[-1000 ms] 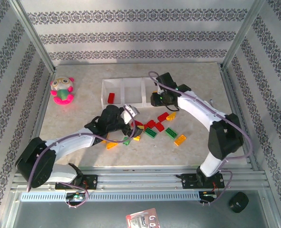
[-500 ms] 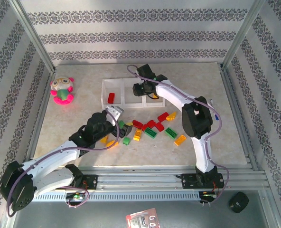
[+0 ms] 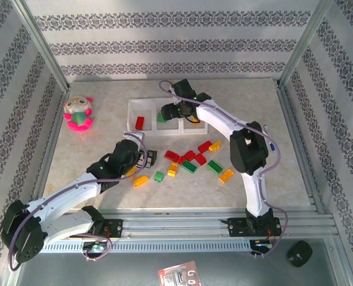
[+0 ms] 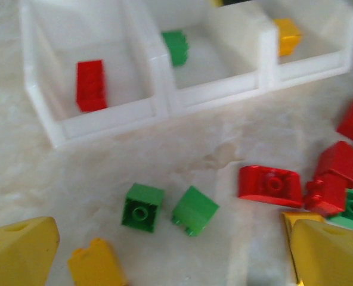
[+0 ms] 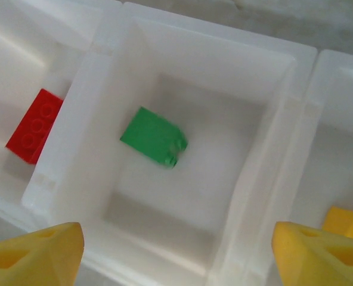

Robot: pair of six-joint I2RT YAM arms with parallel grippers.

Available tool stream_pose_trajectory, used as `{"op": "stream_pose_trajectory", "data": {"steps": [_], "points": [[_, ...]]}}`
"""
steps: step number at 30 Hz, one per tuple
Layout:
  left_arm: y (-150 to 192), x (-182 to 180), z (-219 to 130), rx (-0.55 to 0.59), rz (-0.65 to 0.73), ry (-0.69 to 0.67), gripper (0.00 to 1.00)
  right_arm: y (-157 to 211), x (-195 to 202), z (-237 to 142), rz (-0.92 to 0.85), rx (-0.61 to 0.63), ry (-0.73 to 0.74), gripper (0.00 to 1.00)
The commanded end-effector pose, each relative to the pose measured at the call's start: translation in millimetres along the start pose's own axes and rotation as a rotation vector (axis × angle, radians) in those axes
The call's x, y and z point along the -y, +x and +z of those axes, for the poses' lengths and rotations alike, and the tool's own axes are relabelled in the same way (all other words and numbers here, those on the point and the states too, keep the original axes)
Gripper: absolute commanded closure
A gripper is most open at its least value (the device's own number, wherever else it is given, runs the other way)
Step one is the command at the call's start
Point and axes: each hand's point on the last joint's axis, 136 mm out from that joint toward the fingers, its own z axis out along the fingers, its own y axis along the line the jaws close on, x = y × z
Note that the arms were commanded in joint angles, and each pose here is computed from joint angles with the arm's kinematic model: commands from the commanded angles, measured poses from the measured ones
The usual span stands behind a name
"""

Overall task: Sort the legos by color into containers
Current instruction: Place the lego in the container, then pick up the lego from the bottom-left of the table.

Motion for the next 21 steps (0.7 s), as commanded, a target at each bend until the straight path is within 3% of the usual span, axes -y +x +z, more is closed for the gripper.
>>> {"op": "stream_pose_trajectory", "data": {"steps": [1, 12, 21], "points": [[23, -30, -5, -0.151, -0.065, -0.155, 0.01, -17, -17, -48, -0.021, 0.103, -0.050, 0.17], [87, -49, -1, -0.480, -0.134, -0.231, 0.00, 30, -11, -79, -0.005, 0.064, -0.059, 0.15], [117, -54, 13, -0.644, -0.106, -0.257, 0.23, 42, -8, -80, 0.012, 0.047, -0.052, 0.15]]}}
